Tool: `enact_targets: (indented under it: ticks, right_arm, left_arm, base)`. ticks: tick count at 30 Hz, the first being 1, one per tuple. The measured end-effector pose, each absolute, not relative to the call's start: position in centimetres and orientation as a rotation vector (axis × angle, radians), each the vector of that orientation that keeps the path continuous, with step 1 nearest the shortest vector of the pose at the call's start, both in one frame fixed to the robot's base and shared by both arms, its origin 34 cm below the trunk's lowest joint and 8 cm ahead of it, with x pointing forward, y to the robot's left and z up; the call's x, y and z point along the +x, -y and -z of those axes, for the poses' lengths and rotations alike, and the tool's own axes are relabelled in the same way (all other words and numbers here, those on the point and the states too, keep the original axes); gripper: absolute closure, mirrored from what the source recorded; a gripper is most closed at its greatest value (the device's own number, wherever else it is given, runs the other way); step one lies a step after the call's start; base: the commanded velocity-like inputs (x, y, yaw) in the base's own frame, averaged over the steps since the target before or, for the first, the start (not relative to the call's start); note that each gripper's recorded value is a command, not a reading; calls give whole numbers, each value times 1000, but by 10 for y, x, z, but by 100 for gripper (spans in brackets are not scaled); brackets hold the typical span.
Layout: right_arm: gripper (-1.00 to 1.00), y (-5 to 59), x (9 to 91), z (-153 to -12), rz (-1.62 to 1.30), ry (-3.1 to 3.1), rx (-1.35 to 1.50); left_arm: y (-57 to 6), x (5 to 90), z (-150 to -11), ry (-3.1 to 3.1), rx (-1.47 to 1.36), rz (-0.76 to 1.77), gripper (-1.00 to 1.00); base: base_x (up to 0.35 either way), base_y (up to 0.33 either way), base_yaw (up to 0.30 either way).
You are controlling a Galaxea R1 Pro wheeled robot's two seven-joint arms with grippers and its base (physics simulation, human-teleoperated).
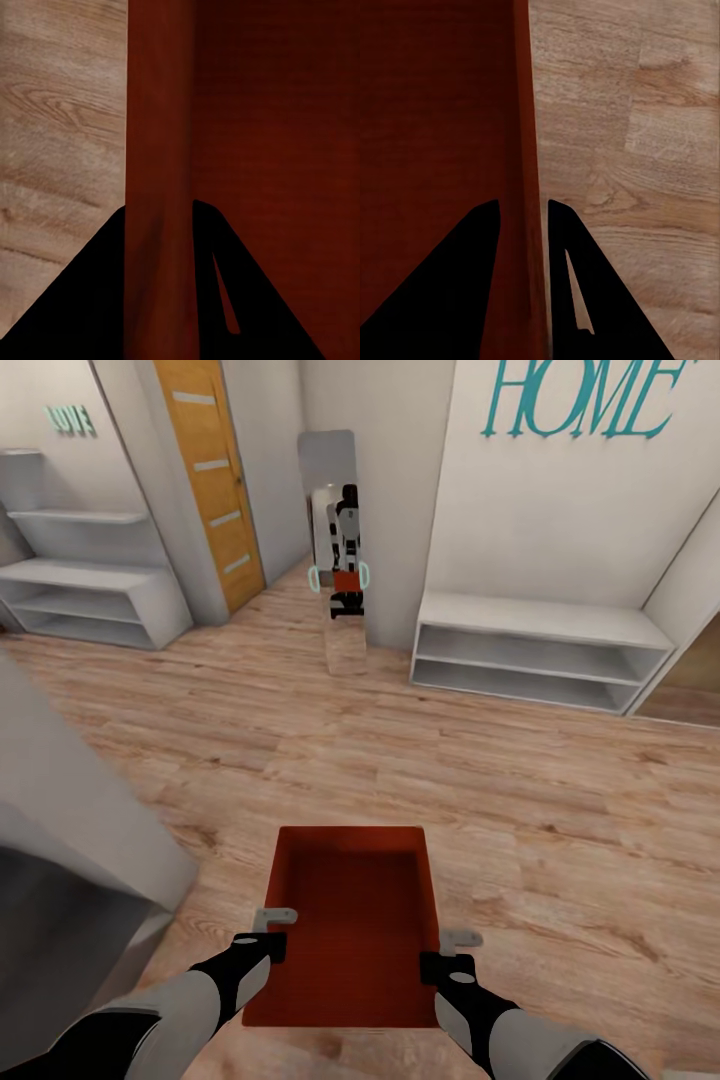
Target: Move the two storage containers from the living room to the garage. In the garage, place one container on the floor and stack the other container on top of it (either order is fine).
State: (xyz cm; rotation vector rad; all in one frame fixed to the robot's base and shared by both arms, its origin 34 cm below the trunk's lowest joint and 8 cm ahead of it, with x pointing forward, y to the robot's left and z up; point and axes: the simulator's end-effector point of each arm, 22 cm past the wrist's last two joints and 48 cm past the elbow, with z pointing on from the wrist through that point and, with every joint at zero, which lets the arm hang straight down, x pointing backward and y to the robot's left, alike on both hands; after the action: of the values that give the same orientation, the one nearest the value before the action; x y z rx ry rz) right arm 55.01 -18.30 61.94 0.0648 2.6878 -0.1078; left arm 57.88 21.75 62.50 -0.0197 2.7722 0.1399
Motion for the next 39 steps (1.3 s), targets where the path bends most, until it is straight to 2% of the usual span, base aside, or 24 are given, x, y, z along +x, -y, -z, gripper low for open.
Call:
enact_targets:
  ticks: [10,31,39]
  right_arm:
    - [100,184,550,-619,107,-2688,64]
    - [100,183,547,-616,108,-2696,65]
    - [100,183,547,-615,108,-2697,65]
  left_arm:
    - [-217,579,-625,-2772,-20,-140,100]
    - [-218,576,-621,-2781,-19,-141,100]
    - [-217,576,-621,-2781,-19,-141,100]
  base:
    - [322,0,17]
    - [322,0,255]
    - [322,0,54]
